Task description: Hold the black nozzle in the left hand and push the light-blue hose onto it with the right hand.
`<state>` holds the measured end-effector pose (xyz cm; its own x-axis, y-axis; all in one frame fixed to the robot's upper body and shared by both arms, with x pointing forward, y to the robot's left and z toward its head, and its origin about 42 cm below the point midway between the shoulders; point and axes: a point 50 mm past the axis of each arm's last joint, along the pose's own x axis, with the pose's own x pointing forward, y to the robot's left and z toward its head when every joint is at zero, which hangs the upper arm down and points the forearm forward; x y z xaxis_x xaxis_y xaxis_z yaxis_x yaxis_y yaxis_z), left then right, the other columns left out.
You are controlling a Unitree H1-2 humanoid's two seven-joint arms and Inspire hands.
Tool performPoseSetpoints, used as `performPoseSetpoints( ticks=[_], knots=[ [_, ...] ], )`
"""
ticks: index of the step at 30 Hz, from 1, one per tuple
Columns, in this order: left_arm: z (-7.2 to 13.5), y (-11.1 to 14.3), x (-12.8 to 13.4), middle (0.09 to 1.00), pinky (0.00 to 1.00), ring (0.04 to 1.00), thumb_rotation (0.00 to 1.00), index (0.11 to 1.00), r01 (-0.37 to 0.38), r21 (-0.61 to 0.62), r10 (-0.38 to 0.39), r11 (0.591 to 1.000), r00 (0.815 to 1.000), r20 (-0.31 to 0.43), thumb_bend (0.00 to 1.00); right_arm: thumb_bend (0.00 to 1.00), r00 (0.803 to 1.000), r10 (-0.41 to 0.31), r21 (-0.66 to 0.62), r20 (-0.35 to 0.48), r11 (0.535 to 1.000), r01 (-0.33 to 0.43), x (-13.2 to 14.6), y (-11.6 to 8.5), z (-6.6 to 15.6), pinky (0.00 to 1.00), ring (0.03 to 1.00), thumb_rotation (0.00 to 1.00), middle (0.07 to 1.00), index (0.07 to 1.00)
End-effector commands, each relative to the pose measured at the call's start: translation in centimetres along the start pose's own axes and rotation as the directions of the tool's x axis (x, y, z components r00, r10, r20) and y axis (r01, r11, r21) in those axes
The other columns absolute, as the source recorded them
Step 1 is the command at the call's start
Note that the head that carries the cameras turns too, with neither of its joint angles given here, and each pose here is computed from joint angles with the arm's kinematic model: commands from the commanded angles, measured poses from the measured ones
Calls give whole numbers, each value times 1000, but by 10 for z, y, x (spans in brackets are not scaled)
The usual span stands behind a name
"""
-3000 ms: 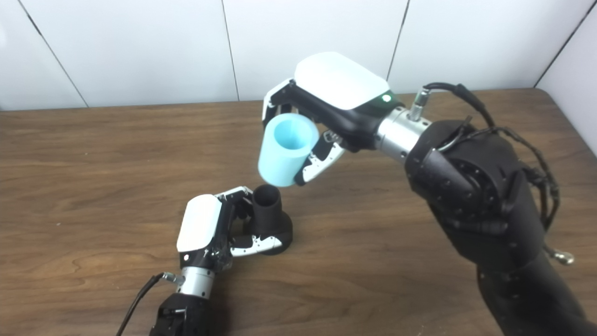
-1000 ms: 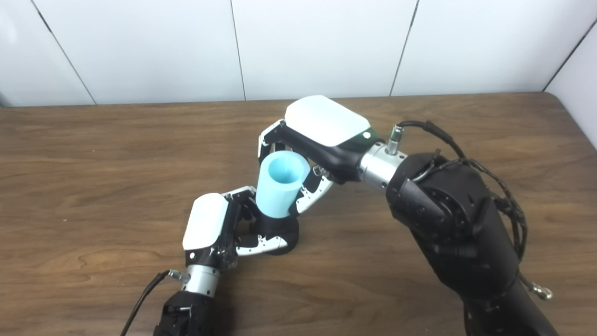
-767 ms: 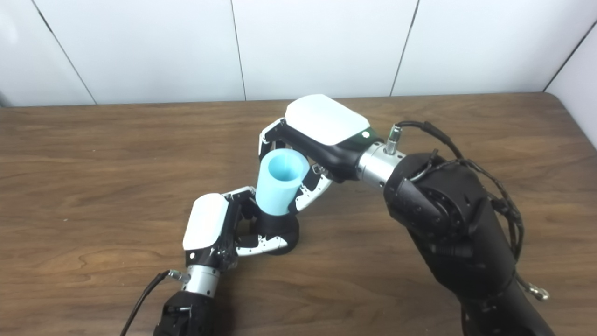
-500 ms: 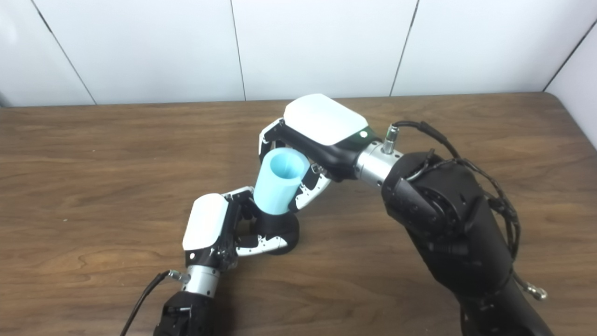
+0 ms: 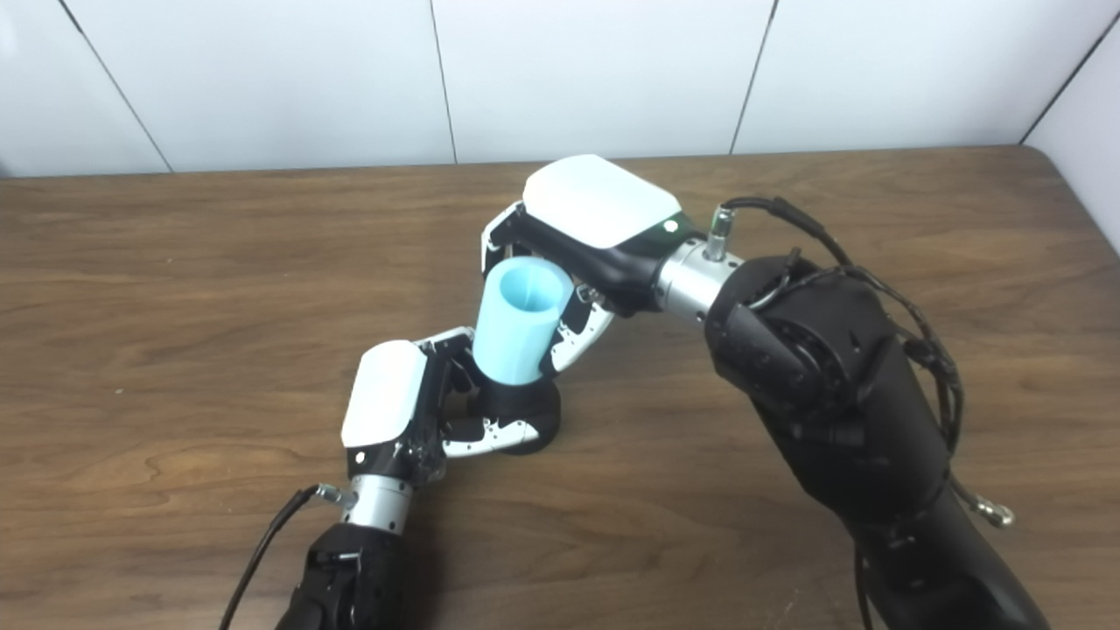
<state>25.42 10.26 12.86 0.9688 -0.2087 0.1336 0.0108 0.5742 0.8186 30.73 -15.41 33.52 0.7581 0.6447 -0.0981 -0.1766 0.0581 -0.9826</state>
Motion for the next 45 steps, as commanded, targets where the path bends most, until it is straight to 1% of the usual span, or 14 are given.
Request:
performPoseSetpoints(
  ticks=[1,5,11,13,16,18,22,23,24,25,29,32,35,45],
  knots=[
    [-14,-31,-28,406,329,404,0,486,195,-17,-196,981,975,-107,523,516,1000,3,-28,18,1000,-2,1,-12,6,341,377,0,502,506],
    [-14,-33,-27,408,338,407,0,486,198,-20,-199,980,974,-108,524,514,999,32,-48,33,998,-31,5,-20,12,309,371,0,498,522],
    [-15,-36,-27,409,329,396,0,485,196,-26,-197,980,974,-112,524,515,997,73,-87,25,994,-70,9,-29,15,357,386,0,510,513],
    [-15,-37,-27,464,323,389,0,485,195,-28,-197,980,974,-114,526,515,996,83,-88,18,993,-81,9,-30,14,351,383,0,509,517],
    [-15,-38,-27,477,320,395,0,485,196,-28,-198,980,973,-118,526,515,995,96,-86,5,992,-95,9,-29,11,374,387,0,507,520],
    [-16,-39,-27,427,332,407,0,485,195,-28,-197,980,973,-119,525,516,995,103,-84,2,991,-102,9,-27,10,382,397,0,508,518],
    [-16,-39,-28,414,338,408,0,485,195,-30,-197,980,973,-121,525,514,995,103,-89,-1,991,-103,7,-24,5,393,394,0,497,545],
    [-16,-39,-28,413,335,404,0,485,195,-31,-197,980,973,-122,524,521,995,104,-83,-3,991,-104,6,-24,4,410,452,0,479,534],
    [-16,-39,-27,413,332,401,0,485,195,-30,-197,980,973,-122,525,751,994,108,-81,-5,991,-108,6,-24,3,495,559,39,602,627],
    [-16,-39,-27,413,332,402,0,485,195,-29,-197,980,973,-123,525,831,994,112,-80,-6,990,-112,5,-24,2,546,619,71,659,668],
    [-16,-38,-27,412,351,419,0,485,194,-32,-197,980,973,-122,524,975,993,116,-90,0,989,-115,5,-27,1,662,765,165,786,734],
    [-16,-38,-27,407,338,405,0,486,199,-28,-201,980,972,-122,524,999,995,102,-98,20,990,-99,6,-28,1,692,804,193,810,756],
    [-16,-37,-26,473,324,392,0,485,205,-24,-206,978,971,-121,526,1000,996,78,-97,36,993,-74,5,-29,0,708,820,205,822,770],
    [-17,-37,-23,470,335,396,0,485,209,-23,-210,978,969,-128,526,1000,998,44,-106,44,994,-39,3,-38,-2,692,833,225,838,796]
  ],
)
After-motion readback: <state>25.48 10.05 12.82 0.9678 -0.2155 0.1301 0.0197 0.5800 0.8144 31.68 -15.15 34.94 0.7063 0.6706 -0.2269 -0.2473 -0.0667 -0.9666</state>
